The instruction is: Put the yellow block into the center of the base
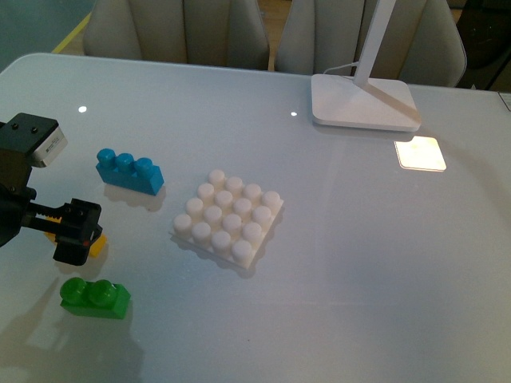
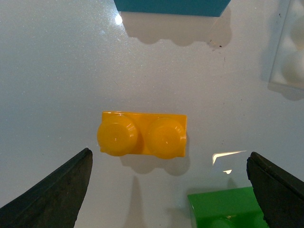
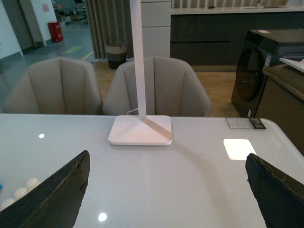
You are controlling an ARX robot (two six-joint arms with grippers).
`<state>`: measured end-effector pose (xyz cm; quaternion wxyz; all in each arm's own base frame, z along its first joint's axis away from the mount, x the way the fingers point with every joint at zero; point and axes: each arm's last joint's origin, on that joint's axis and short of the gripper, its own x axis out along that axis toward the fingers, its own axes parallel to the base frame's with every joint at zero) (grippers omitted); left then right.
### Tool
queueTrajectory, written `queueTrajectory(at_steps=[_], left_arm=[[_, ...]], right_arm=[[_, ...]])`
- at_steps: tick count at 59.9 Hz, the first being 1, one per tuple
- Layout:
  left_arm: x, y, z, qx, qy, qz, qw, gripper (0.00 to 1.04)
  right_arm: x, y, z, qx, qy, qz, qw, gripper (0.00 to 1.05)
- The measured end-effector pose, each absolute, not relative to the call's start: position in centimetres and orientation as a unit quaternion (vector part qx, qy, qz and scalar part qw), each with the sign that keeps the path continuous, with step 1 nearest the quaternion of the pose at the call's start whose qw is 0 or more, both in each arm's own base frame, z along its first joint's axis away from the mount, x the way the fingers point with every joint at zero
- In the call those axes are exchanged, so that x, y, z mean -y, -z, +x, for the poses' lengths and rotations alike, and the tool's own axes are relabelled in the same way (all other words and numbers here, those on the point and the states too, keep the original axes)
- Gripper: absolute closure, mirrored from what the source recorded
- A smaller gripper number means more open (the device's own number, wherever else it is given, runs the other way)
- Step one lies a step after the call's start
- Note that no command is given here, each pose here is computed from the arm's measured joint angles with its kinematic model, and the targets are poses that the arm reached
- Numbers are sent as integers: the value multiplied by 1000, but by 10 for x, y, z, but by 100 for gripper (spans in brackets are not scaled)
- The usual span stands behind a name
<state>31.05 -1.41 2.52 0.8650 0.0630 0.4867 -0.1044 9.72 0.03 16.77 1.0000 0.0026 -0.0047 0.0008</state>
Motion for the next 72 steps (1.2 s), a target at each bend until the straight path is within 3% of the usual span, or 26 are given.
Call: queueTrajectory(at_steps=[72], left_arm=[[11,5,328,-514,94,48,851,7]], right_arm=[[0,-168,97,5,-1,3,1000,9]])
